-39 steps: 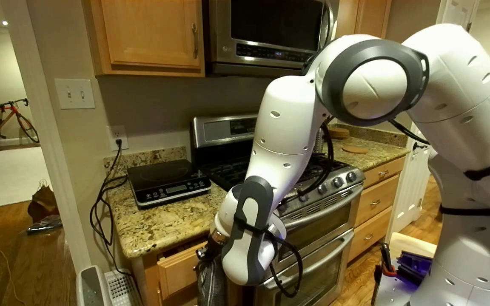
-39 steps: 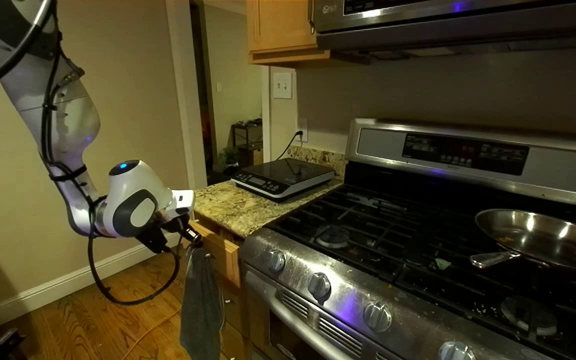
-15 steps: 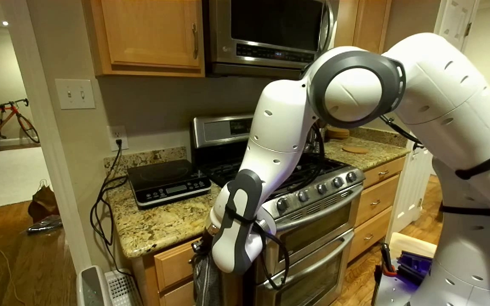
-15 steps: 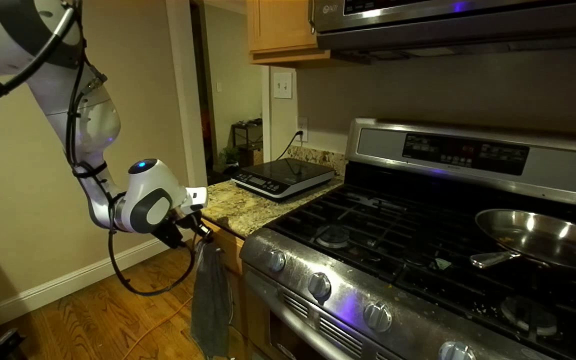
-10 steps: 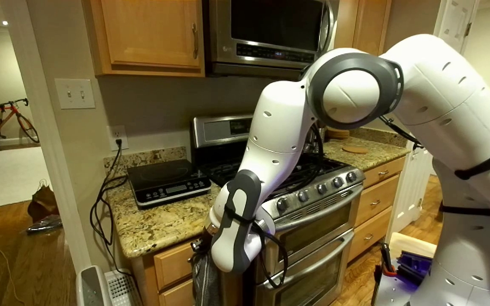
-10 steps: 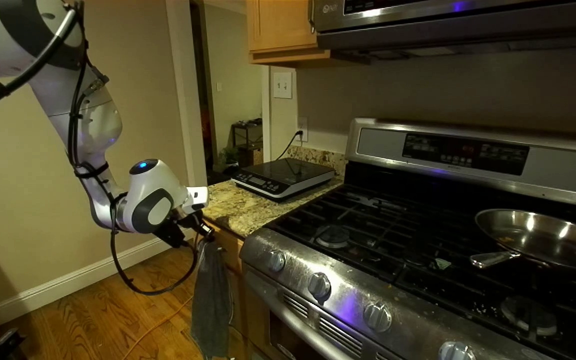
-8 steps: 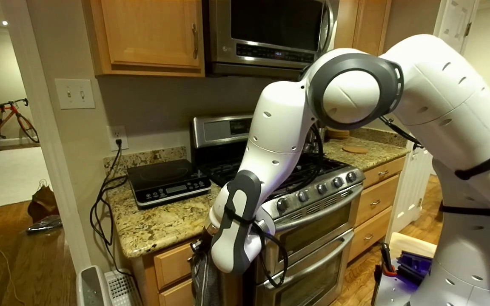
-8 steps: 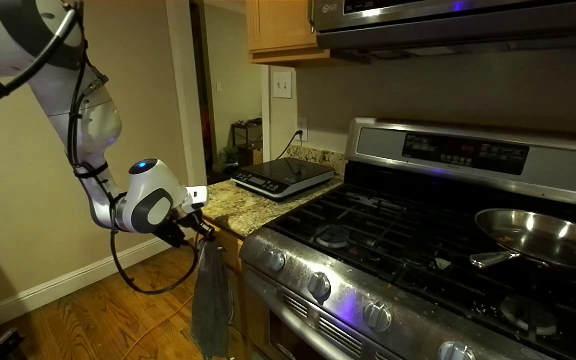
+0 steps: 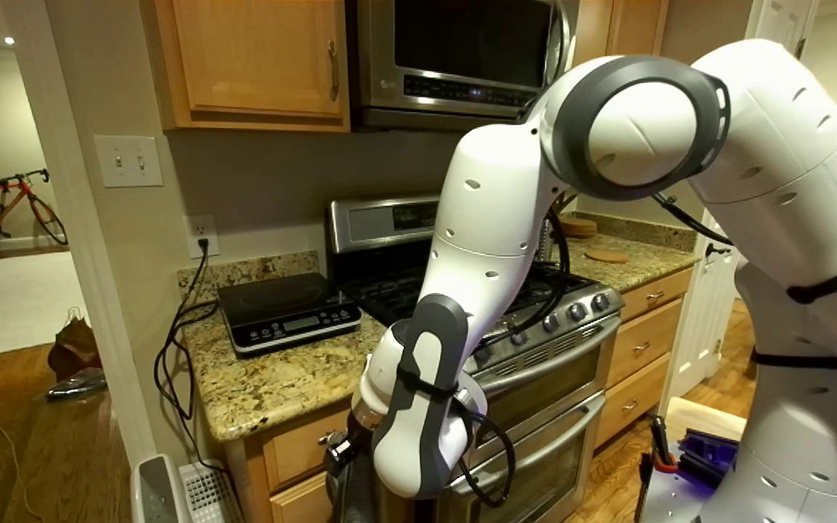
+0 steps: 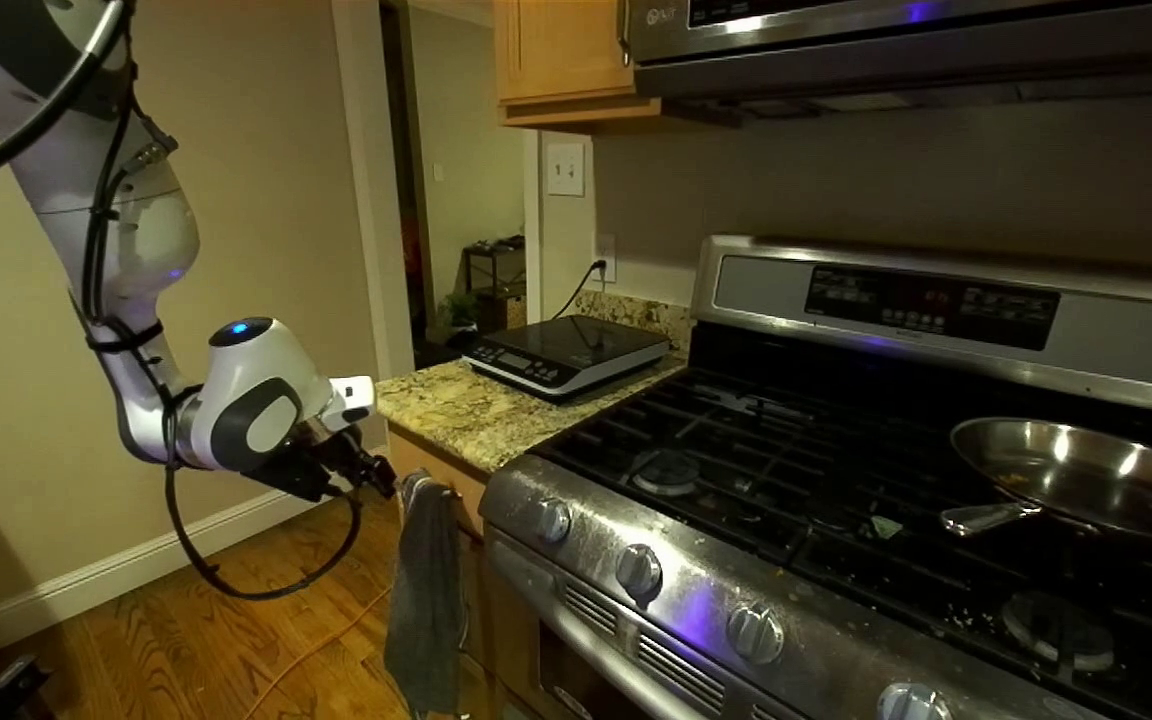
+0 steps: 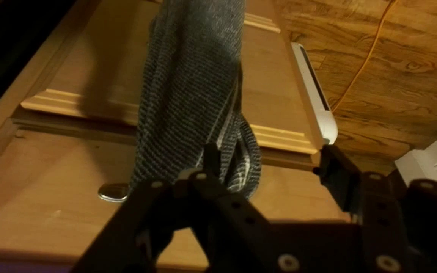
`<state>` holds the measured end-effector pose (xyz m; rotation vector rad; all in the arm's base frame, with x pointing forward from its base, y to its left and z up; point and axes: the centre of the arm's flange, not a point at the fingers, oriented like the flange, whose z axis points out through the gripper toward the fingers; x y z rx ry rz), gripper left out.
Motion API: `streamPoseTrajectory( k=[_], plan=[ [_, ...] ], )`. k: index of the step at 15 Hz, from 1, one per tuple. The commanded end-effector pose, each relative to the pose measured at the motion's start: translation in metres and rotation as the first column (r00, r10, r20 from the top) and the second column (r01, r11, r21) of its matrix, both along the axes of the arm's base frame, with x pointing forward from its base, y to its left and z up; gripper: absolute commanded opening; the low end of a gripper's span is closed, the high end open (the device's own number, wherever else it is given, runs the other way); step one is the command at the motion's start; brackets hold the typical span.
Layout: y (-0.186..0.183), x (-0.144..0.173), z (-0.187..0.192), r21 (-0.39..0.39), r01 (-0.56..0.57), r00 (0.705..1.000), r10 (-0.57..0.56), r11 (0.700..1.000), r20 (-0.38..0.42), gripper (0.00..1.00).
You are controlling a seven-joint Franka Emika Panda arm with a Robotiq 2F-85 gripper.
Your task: Close the top drawer
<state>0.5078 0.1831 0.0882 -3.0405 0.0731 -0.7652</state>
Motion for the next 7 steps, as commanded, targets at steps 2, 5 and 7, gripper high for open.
streamPoseTrajectory(
  k=[2,5,7],
  plan=[
    [0.016,-0.053,0.04,0.043,-0.125,0.98,0.13,0.991,-0.149,1.0],
    [0.033,-0.046,0.019,0.04,-0.124,0.982,0.128,0.992,-0.138,1.0],
    [0.036,-0.056,0.027,0.046,-0.14,0.976,0.146,0.989,-0.164,1.0]
  ],
)
